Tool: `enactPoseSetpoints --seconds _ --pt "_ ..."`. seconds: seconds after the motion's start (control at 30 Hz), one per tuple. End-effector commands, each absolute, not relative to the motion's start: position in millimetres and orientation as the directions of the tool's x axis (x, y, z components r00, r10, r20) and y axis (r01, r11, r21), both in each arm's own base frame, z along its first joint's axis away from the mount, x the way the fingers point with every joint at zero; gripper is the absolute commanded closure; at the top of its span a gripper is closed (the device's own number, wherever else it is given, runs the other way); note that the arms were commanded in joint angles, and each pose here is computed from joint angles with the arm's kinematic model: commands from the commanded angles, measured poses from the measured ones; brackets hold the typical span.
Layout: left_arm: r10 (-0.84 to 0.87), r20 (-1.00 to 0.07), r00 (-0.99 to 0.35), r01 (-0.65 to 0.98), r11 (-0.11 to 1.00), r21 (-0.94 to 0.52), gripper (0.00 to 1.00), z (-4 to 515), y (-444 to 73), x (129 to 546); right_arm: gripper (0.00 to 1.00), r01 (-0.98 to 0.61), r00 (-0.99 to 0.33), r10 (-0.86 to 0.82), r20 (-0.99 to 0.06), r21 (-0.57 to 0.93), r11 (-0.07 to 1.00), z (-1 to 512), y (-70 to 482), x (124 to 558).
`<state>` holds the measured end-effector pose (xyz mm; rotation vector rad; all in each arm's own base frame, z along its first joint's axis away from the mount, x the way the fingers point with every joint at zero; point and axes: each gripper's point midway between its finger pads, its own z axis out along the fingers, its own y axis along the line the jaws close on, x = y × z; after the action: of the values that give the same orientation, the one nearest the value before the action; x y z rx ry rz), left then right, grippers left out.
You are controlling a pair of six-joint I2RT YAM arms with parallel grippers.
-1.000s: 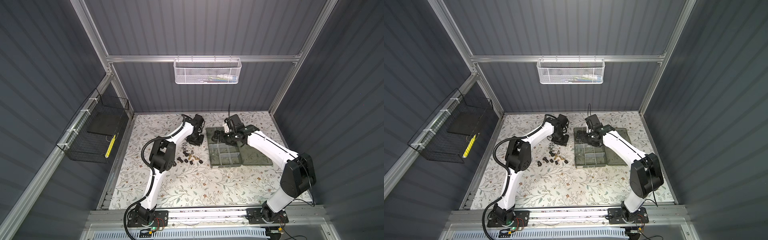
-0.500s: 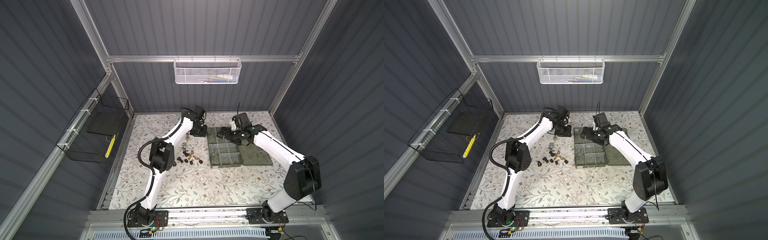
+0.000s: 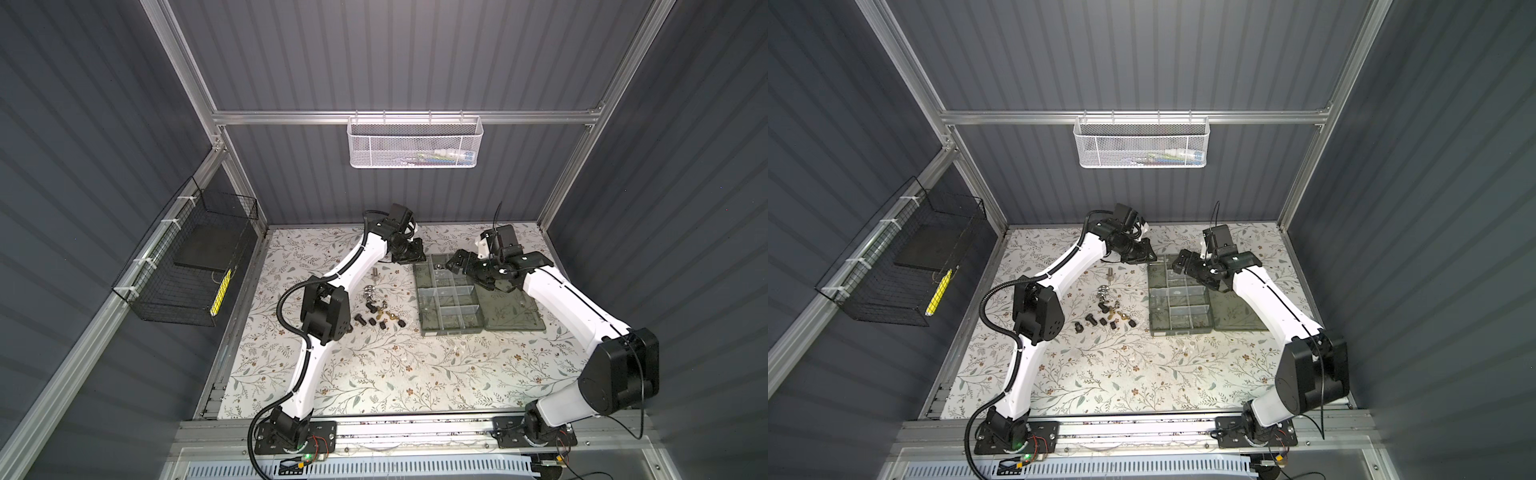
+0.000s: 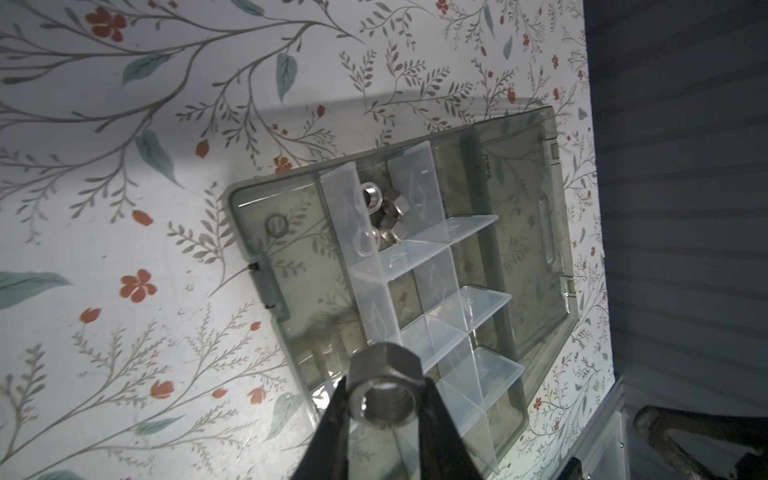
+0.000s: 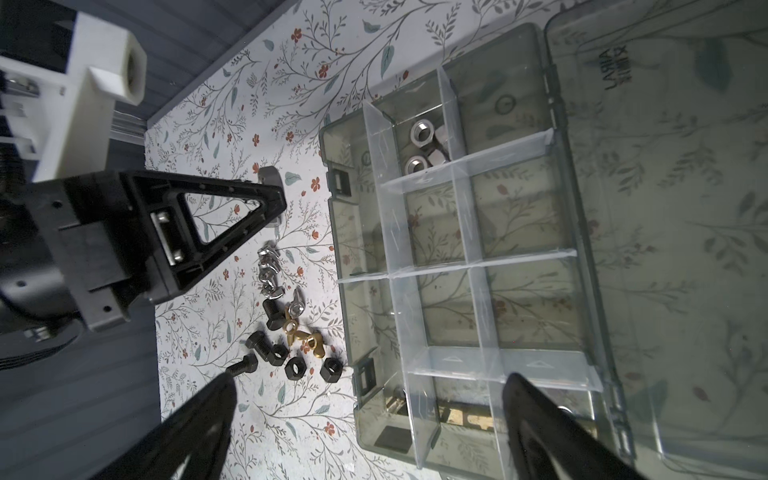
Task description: Sort the screws and nuts into containers
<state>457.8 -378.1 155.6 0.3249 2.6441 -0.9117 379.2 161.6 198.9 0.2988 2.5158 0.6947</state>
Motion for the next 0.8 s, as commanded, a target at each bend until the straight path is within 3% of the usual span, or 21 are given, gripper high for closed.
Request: enactPoseSetpoints --seconds 0.0,0.77 --pt "0.088 -0.393 -0.915 0.336 0.706 -0.623 0.81 165 -404 462 0.01 0.087 -0.857 0.333 -0.394 0.526 0.846 199 156 367" --pt "0.016 -0.345 -0.938 0.265 0.676 -0.687 0.78 101 -449 484 0.01 0.139 -0.849 0.350 -0.397 0.472 0.871 203 121 323"
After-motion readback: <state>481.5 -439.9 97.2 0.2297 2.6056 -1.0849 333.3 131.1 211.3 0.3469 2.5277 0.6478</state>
